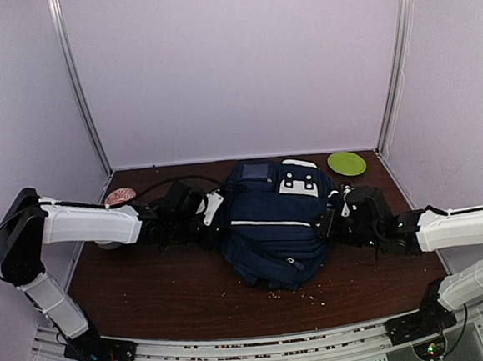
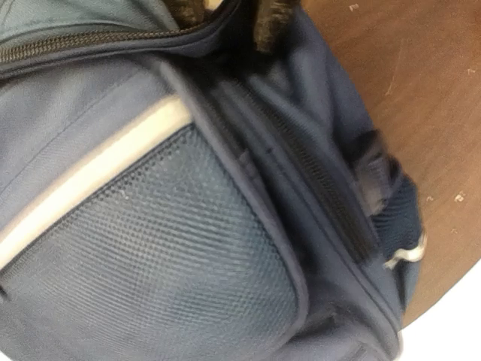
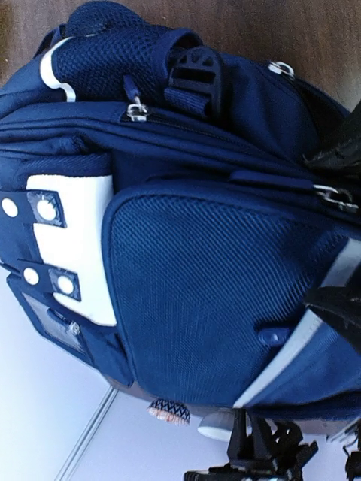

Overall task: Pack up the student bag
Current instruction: Zip the student bag at the center of the board.

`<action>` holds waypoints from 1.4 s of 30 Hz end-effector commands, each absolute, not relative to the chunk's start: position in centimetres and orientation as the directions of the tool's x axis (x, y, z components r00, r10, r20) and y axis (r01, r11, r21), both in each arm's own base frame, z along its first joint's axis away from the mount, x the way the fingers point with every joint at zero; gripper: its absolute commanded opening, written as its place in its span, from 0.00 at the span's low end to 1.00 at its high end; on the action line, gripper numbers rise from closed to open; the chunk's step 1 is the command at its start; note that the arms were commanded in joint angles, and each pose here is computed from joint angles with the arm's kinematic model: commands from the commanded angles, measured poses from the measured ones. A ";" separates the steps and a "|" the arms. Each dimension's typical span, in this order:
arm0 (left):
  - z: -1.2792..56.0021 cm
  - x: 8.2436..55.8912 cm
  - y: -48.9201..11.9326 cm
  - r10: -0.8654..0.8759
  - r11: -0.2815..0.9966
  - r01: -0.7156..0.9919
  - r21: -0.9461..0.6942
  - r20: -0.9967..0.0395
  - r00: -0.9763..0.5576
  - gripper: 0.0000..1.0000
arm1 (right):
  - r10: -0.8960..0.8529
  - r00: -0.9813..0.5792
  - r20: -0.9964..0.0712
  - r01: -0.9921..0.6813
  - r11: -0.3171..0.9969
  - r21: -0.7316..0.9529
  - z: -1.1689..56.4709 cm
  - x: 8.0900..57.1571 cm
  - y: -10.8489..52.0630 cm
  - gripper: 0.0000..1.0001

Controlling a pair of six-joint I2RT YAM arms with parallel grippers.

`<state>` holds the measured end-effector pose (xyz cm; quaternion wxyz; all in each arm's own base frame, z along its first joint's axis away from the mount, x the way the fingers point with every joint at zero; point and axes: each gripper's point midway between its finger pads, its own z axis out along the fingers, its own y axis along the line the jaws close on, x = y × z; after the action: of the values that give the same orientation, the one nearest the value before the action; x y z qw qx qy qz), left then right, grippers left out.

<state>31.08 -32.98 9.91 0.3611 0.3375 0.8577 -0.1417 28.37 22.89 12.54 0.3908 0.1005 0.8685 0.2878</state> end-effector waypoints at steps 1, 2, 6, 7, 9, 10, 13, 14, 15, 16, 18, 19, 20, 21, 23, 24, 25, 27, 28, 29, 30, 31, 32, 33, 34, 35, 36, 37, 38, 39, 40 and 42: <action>14.2 31.8 -30.2 0.355 0.789 0.614 -0.010 -0.808 -0.470 0.58 | 0.266 -0.684 -0.680 -0.201 0.826 0.526 15.7 26.5 23.6 0.59; 14.4 31.0 -29.8 0.350 0.789 0.614 -0.024 -0.804 -0.481 0.64 | 0.256 -0.685 -0.682 -0.216 0.823 0.525 16.0 26.1 23.6 0.60; 16.0 27.1 -29.0 0.371 0.775 0.632 -0.008 -0.804 -0.465 0.80 | 0.222 -0.695 -0.684 -0.281 0.792 0.542 16.5 24.1 24.0 0.63; 16.7 26.0 -29.1 0.383 0.766 0.642 0.007 -0.808 -0.448 0.84 | 0.208 -0.699 -0.684 -0.293 0.790 0.539 16.5 23.5 24.1 0.63; 18.1 24.0 -29.5 0.411 0.746 0.664 0.039 -0.811 -0.415 0.91 | 0.180 -0.703 -0.688 -0.333 0.771 0.543 16.6 22.4 24.7 0.64; 18.7 22.7 -30.1 0.435 0.722 0.690 0.054 -0.810 -0.392 0.97 | 0.162 -0.710 -0.685 -0.352 0.760 0.545 16.5 21.8 25.1 0.64; 20.0 19.1 -32.5 0.497 0.612 0.786 0.084 -0.814 -0.301 0.98 | 0.137 -0.723 -0.677 -0.373 0.748 0.549 16.0 20.7 25.5 0.63; 20.4 17.9 -33.7 0.512 0.557 0.827 0.076 -0.816 -0.270 0.98 | 0.136 -0.726 -0.674 -0.372 0.746 0.552 15.8 20.5 25.4 0.63; 20.0 16.9 -35.0 0.542 0.495 0.866 0.073 -0.805 -0.242 0.98 | 0.139 -0.730 -0.670 -0.367 0.747 0.554 15.5 20.4 25.3 0.62; 19.7 16.1 -36.2 0.567 0.446 0.892 0.076 -0.795 -0.216 0.98 | 0.143 -0.731 -0.667 -0.363 0.746 0.558 15.4 20.3 25.2 0.62; 18.6 15.6 -37.9 0.622 0.384 0.917 0.108 -0.764 -0.170 0.98 | 0.151 -0.733 -0.663 -0.359 0.742 0.566 15.0 20.1 25.0 0.61; 17.9 15.9 -38.4 0.648 0.370 0.920 0.127 -0.745 -0.158 0.98 | 0.158 -0.733 -0.662 -0.354 0.742 0.569 15.0 20.0 24.8 0.62; 17.4 16.3 -38.9 0.668 0.364 0.919 0.153 -0.730 -0.143 0.98 | 0.160 -0.734 -0.660 -0.350 0.743 0.570 14.9 19.9 24.7 0.61; 16.8 16.6 -39.4 0.688 0.352 0.919 0.176 -0.715 -0.127 0.98 | 0.162 -0.736 -0.658 -0.347 0.744 0.571 14.7 19.8 24.6 0.61; 16.5 17.3 -40.6 0.717 0.322 0.922 0.215 -0.691 -0.090 0.98 | 0.167 -0.739 -0.653 -0.346 0.737 0.580 14.5 19.4 24.5 0.61; 16.1 17.6 -41.1 0.731 0.305 0.926 0.223 -0.678 -0.077 0.98 | 0.169 -0.740 -0.651 -0.346 0.734 0.584 14.4 19.2 24.5 0.61; 15.7 17.8 -41.6 0.743 0.289 0.931 0.225 -0.666 -0.069 0.98 | 0.171 -0.743 -0.647 -0.343 0.733 0.588 14.3 19.1 24.4 0.61; 14.9 18.4 -42.4 0.760 0.268 0.936 0.229 -0.648 -0.058 0.98 | 0.181 -0.746 -0.641 -0.340 0.724 0.600 14.1 18.9 24.5 0.61; 14.4 18.6 -42.6 0.767 0.261 0.938 0.227 -0.639 -0.059 0.98 | 0.188 -0.746 -0.638 -0.336 0.721 0.606 13.9 18.8 24.5 0.61; 14.0 18.9 -42.9 0.772 0.256 0.941 0.221 -0.632 -0.062 0.98 | 0.192 -0.748 -0.636 -0.339 0.713 0.613 13.9 18.6 24.7 0.61; 13.6 19.0 -43.1 0.776 0.247 0.945 0.213 -0.627 -0.062 0.98 | 0.191 -0.752 -0.631 -0.345 0.702 0.623 13.8 18.4 24.9 0.61; 13.3 18.9 -43.3 0.781 0.237 0.950 0.205 -0.621 -0.061 0.98 | 0.182 -0.757 -0.628 -0.358 0.688 0.631 13.7 18.1 25.2 0.61; 12.9 18.8 -43.4 0.785 0.228 0.954 0.195 -0.617 -0.061 0.98 | 0.168 -0.763 -0.624 -0.372 0.676 0.637 13.6 17.8 25.6 0.61; 12.5 18.5 -43.5 0.791 0.212 0.961 0.180 -0.609 -0.060 0.97 | 0.146 -0.772 -0.619 -0.387 0.666 0.638 13.5 17.5 26.1 0.61; 12.1 18.2 -43.6 0.795 0.201 0.966 0.166 -0.604 -0.061 0.97 | 0.120 -0.780 -0.614 -0.402 0.656 0.639 13.3 17.2 26.5 0.61; 11.6 17.9 -43.6 0.799 0.189 0.971 0.149 -0.598 -0.063 0.96 | 0.094 -0.786 -0.611 -0.417 0.648 0.638 13.1 16.9 27.0 0.60; 11.2 17.6 -43.5 0.802 0.180 0.974 0.135 -0.594 -0.066 0.96 | 0.069 -0.795 -0.603 -0.427 0.643 0.636 12.7 16.6 27.4 0.60; 10.8 17.3 -43.5 0.804 0.173 0.977 0.123 -0.590 -0.068 0.95 | 0.051 -0.797 -0.602 -0.442 0.630 0.639 12.7 16.4 27.9 0.60; 10.4 17.2 -43.4 0.807 0.173 0.978 0.117 -0.586 -0.073 0.93 | 0.035 -0.798 -0.602 -0.453 0.624 0.637 12.5 16.2 28.2 0.60; 10.0 17.2 -43.4 0.810 0.173 0.979 0.110 -0.581 -0.078 0.90 | 0.025 -0.798 -0.603 -0.462 0.617 0.637 12.5 16.1 28.5 0.60; 9.7 17.1 -43.4 0.813 0.168 0.980 0.101 -0.577 -0.080 0.87 | 0.016 -0.796 -0.604 -0.472 0.609 0.638 12.4 16.0 28.9 0.61; 9.3 16.8 -43.5 0.812 0.163 0.983 0.080 -0.577 -0.088 0.77 | 0.004 -0.795 -0.607 -0.480 0.607 0.633 12.3 16.0 29.3 0.60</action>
<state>17.98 -43.10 10.32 0.2818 0.6113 0.7260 -0.1405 16.40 27.43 10.87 0.2853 -0.1097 0.8685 0.3903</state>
